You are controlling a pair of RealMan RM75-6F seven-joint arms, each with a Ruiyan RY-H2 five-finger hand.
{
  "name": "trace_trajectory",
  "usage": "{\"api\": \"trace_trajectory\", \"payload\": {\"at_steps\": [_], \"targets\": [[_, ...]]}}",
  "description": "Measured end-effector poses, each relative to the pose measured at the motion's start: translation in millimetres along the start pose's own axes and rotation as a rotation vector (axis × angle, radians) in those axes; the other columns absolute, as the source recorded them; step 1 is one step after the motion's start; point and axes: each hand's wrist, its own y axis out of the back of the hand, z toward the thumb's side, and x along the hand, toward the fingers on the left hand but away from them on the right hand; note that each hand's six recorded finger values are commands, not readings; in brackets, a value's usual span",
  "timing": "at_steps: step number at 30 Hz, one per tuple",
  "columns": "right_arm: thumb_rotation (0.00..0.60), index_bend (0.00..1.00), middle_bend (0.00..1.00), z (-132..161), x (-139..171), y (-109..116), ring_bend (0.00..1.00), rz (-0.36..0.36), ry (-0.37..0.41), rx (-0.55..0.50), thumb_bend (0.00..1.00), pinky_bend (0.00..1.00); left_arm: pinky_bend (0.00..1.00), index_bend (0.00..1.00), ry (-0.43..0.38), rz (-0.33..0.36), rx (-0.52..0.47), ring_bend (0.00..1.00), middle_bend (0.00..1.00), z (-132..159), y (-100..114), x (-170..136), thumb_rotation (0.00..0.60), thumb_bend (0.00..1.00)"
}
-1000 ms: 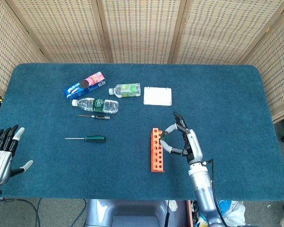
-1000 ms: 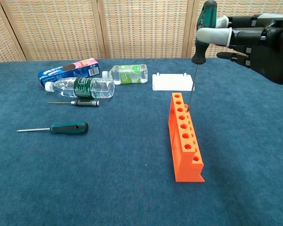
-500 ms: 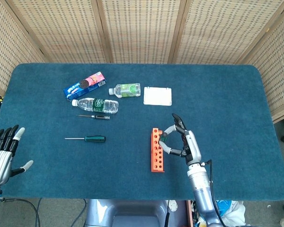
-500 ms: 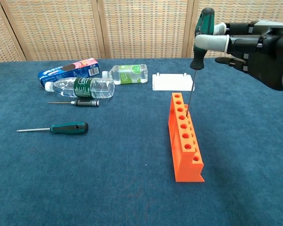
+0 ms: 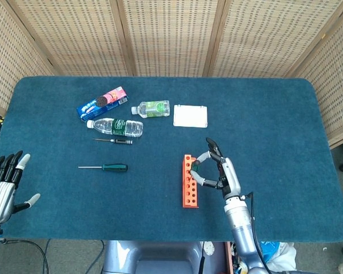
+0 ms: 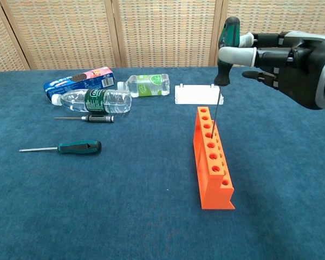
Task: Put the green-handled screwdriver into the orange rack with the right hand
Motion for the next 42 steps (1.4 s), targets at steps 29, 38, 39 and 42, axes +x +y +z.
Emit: {"api": "trace_trajectory", "payload": {"at_steps": [29, 38, 39, 42], "targets": [[0.6, 0.67, 0.05, 0, -13, -13, 0.0, 0.012, -0.001, 0.012, 0.25, 0.0, 0.0, 0.0, -0.002, -0.008, -0.003, 0.0, 0.0, 0, -2, 0, 0.6, 0.0], [0.6, 0.67, 0.05, 4, -13, -11, 0.0, 0.005, 0.004, 0.014, 0.25, 0.0, 0.0, 0.0, -0.005, -0.012, -0.001, 0.0, 0.0, 1, -3, 0, 0.6, 0.0], [0.6, 0.67, 0.05, 4, -13, -10, 0.0, 0.004, 0.004, 0.014, 0.25, 0.0, 0.0, 0.0, -0.006, -0.012, 0.0, 0.0, 0.0, 1, -3, 0, 0.6, 0.0], [0.6, 0.67, 0.05, 5, -14, -9, 0.0, 0.002, 0.007, 0.014, 0.25, 0.0, 0.0, 0.0, -0.006, -0.013, 0.0, 0.0, 0.0, 2, -3, 0, 0.6, 0.0]]}}
